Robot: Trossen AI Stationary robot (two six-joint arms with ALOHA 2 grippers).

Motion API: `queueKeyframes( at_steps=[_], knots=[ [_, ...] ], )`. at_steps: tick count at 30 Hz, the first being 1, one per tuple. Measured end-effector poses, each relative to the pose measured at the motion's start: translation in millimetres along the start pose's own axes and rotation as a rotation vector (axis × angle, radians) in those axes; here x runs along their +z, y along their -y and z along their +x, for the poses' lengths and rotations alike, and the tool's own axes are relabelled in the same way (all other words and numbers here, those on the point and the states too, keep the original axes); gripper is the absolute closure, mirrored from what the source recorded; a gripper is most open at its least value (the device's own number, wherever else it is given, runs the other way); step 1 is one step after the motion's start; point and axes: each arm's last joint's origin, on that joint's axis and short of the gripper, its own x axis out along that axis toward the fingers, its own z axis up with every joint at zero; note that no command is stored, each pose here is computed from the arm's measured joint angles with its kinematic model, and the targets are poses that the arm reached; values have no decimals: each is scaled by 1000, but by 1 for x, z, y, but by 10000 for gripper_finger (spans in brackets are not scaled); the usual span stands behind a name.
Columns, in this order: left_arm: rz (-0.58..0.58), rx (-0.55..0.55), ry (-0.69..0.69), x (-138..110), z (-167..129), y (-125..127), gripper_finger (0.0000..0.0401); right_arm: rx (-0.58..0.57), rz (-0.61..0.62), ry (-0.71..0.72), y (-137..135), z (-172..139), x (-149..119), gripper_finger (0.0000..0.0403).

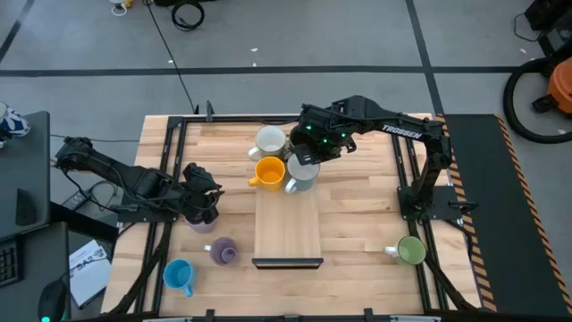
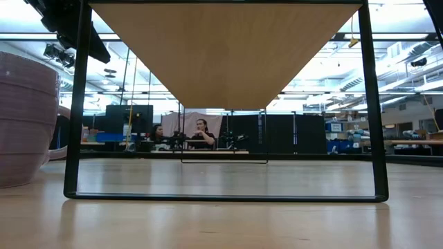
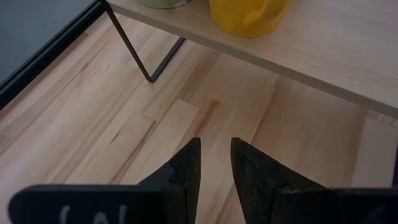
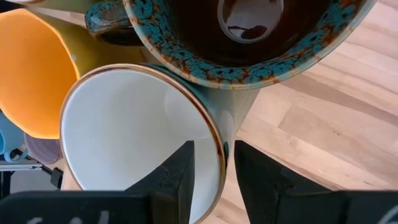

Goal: Place coffee mugs
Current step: Put the top purple mug on the shelf

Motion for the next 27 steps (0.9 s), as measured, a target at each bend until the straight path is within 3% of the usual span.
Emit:
queueKeyframes(
  at_steps=[20, 27],
  knots=[
    [-3, 0, 0, 0, 0, 0, 307, 20, -33, -27, 0, -1, 0, 268],
    [-5, 0, 0, 0, 0, 0, 307, 62, -58, -17, 5, -17, -6, 268]
  ],
)
